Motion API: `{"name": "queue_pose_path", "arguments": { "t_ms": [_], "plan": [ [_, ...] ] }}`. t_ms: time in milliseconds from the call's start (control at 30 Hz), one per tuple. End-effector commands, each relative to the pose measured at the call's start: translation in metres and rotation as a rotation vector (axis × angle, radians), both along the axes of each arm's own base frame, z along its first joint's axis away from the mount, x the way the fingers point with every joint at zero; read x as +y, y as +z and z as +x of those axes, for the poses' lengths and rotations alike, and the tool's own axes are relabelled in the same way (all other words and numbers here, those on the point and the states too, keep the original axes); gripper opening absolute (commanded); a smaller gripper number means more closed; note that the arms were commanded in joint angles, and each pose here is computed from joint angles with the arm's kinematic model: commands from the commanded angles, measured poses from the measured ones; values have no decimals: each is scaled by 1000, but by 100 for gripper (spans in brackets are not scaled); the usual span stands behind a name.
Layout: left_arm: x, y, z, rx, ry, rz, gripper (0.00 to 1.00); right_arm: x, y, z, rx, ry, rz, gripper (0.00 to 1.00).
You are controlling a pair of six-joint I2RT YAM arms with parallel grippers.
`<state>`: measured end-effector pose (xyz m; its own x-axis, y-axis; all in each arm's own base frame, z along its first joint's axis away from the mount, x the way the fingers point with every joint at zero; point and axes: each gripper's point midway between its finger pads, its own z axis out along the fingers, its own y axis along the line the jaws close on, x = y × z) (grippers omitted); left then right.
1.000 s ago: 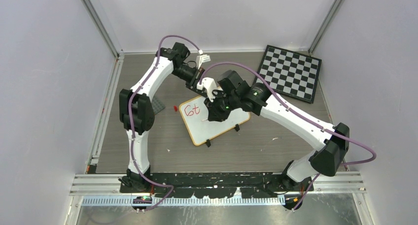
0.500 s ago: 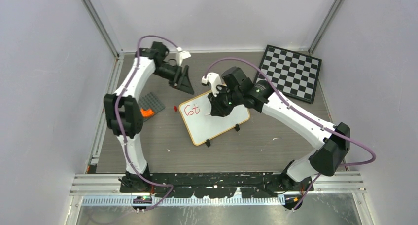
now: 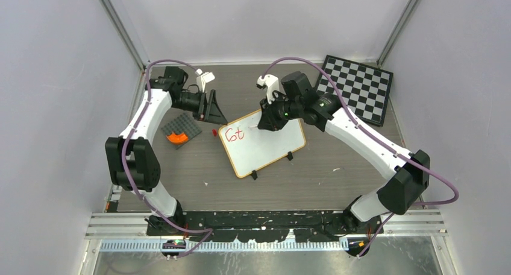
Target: Write a sentence on the whiteboard
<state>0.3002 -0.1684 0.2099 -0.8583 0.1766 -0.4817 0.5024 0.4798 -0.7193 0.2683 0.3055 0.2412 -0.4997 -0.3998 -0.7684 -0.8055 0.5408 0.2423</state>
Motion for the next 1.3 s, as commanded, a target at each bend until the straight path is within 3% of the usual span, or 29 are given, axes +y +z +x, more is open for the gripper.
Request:
{"name": "queue_pose_path", "arguments": {
  "t_ms": [0,467,667,967,1267],
  "plan": [
    [-8,9,14,-48,-12,-61,71,13,17,6,-23,-18,106,0],
    [-30,-3,20,-12,-74,-57,67,35,1,15,-48,-18,87,0],
    [-43,-7,15,-6,-120,-40,58,27,-14,18,-103,-44,10,0],
    [-52,-13,13,9,-155,-22,34,20,-16,22,-147,-59,-9,0],
    [-53,-15,13,12,-159,-16,27,28,-4,22,-147,-44,25,0]
  ]
}}
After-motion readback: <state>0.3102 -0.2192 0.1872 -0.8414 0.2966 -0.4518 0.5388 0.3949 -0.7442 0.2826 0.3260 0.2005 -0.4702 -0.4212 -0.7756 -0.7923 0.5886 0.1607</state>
